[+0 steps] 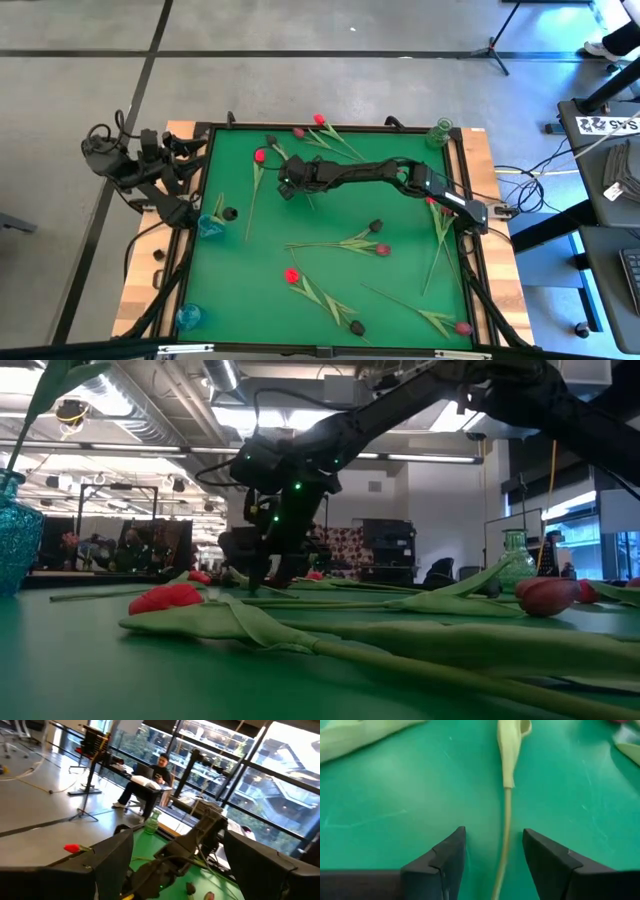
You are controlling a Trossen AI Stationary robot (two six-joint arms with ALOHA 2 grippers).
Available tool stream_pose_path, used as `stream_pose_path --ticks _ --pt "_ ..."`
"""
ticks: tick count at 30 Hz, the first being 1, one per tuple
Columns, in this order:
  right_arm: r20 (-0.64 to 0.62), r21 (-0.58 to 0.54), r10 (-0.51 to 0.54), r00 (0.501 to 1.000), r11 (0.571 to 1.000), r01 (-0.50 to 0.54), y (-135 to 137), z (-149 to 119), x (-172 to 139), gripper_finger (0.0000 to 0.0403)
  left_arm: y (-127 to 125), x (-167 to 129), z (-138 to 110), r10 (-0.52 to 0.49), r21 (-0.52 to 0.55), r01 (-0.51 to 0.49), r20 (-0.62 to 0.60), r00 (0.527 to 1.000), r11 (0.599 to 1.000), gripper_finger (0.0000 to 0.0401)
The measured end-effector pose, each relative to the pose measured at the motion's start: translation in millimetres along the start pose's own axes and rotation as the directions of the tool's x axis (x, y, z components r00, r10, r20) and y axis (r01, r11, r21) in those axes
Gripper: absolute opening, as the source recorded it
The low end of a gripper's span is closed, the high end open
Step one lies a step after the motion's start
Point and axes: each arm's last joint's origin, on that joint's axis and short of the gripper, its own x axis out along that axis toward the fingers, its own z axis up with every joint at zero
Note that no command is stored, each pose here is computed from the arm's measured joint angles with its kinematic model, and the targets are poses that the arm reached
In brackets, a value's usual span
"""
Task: Sort flowers into vase by color
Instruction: Put the black tulip into the the top blue vase
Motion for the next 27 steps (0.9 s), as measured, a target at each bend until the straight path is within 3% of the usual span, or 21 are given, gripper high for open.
stream_pose_path --ticks 4,10,14,20,27 --pt "-0.037 -0.026 0.024 0.999 0.999 -0.025 8 -8 -4 0.0148 -1 1 -1 -0.007 -0.004 0.007 -0.009 1.0 1.0 0.0305" --pt "-0.059 -0.072 0.049 0.997 0.996 -0.054 23 -18 -12 0.0019 -1 0 -1 -0.022 -0.002 0.022 -0.014 1.0 1.0 0.0305" --pt "-0.045 -0.106 0.063 0.997 0.992 -0.067 36 -24 -26 0.0018 -1 0 -1 -0.017 0.05 0.018 -0.012 1.0 0.999 0.0305" --pt "-0.008 -0.161 0.174 0.985 0.972 -0.173 65 -27 -79 0.0009 -1 0 -1 -0.021 0.071 0.022 -0.014 1.0 0.997 0.0304" --pt "0.107 -0.176 0.141 0.984 0.977 -0.121 63 -11 -127 0.0005 -1 0 -1 -0.021 0.075 0.022 -0.015 1.0 0.997 0.0304"
